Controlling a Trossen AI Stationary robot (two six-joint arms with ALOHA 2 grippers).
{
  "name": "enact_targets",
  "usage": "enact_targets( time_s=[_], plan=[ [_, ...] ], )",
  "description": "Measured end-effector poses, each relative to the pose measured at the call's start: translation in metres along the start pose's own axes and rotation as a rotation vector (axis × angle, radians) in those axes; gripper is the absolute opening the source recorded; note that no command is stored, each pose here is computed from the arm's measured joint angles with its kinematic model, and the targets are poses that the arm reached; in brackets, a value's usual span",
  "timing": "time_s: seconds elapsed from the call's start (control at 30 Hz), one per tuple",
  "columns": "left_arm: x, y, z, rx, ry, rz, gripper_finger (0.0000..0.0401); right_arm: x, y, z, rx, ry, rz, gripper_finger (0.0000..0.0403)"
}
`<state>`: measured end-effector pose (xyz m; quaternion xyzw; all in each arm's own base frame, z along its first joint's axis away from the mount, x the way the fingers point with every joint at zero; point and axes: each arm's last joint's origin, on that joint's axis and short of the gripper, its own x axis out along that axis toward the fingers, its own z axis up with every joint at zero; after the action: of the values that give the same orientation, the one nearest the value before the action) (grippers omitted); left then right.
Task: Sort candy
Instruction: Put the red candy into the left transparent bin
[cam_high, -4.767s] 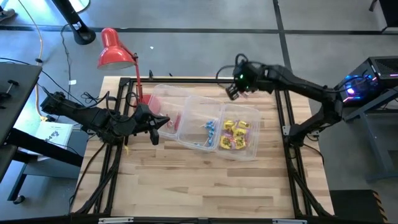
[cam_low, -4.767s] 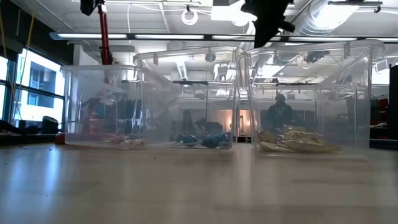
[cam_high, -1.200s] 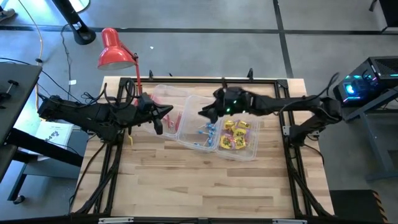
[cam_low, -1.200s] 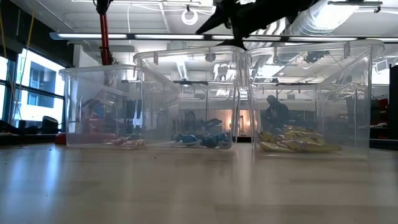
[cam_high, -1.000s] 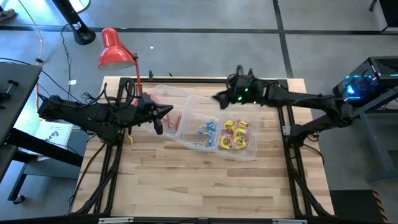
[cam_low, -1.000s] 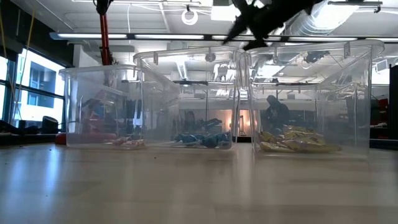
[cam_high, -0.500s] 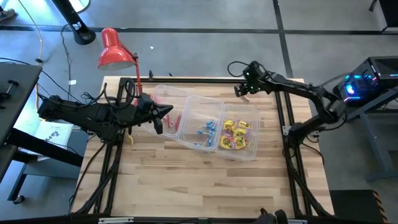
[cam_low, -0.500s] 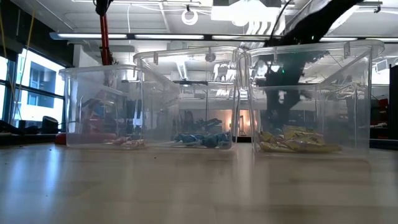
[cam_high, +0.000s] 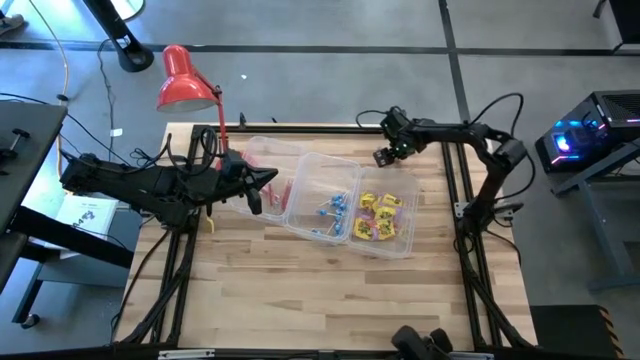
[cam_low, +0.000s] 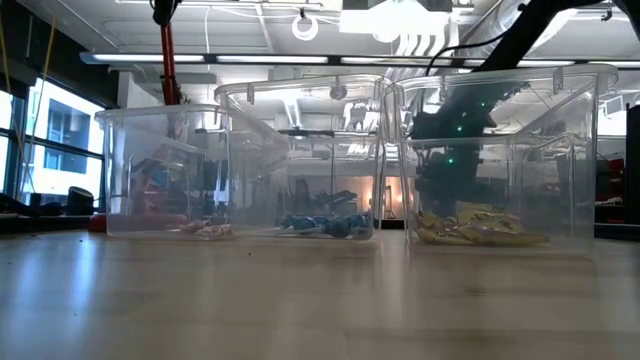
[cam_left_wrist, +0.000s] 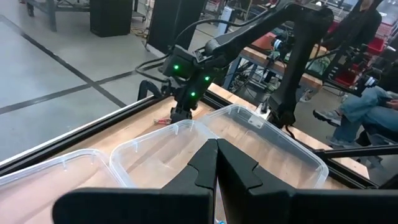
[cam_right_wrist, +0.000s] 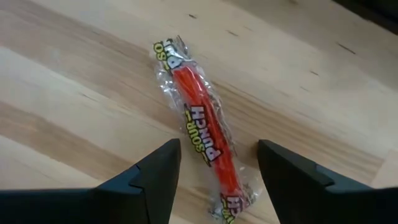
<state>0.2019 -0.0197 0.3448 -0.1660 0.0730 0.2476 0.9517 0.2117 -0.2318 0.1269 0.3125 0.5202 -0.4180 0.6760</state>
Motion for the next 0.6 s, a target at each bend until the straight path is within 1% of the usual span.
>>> enact_targets(
  time_s=[0.1, 0.17, 0.2, 0.3, 0.33, 0.37, 0.47, 0.53, 0.6],
  plan=[
    [0.0, 0.0, 0.0, -0.001, 0.0, 0.0, 0.0, 0.005, 0.0, -0.001, -0.015, 0.02, -0.012, 0.0201],
    [0.0, 0.0, 0.0, -0.002, -0.002, 0.0, 0.0, 0.005, 0.0, -0.001, -0.032, 0.021, -0.012, 0.0172],
    [0.0, 0.0, 0.0, -0.002, -0.003, -0.001, 0.0, 0.004, 0.0, -0.001, -0.039, 0.022, -0.012, 0.015],
    [0.0, 0.0, 0.0, 0.009, -0.003, -0.001, 0.0, 0.0, -0.001, -0.003, -0.06, 0.02, -0.019, 0.0052],
    [0.0, 0.0, 0.0, 0.017, -0.003, -0.001, 0.0, -0.003, -0.002, -0.003, -0.064, 0.015, -0.021, 0.0028],
    [0.0, 0.0, 0.0, 0.021, -0.004, -0.002, 0.0, -0.006, -0.002, -0.002, -0.064, 0.007, -0.021, 0.0018],
    [0.0, -0.001, 0.001, 0.015, -0.013, -0.006, 0.0, -0.015, -0.004, -0.005, -0.054, 0.008, -0.029, 0.0023],
    [0.0, -0.002, 0.004, 0.003, -0.031, -0.015, 0.0, -0.023, -0.006, -0.008, -0.058, 0.017, -0.033, 0.0013],
    [0.0, -0.003, 0.006, 0.016, -0.055, -0.025, 0.0, -0.036, -0.006, -0.006, -0.059, -0.027, -0.02, 0.0006]
  ],
)
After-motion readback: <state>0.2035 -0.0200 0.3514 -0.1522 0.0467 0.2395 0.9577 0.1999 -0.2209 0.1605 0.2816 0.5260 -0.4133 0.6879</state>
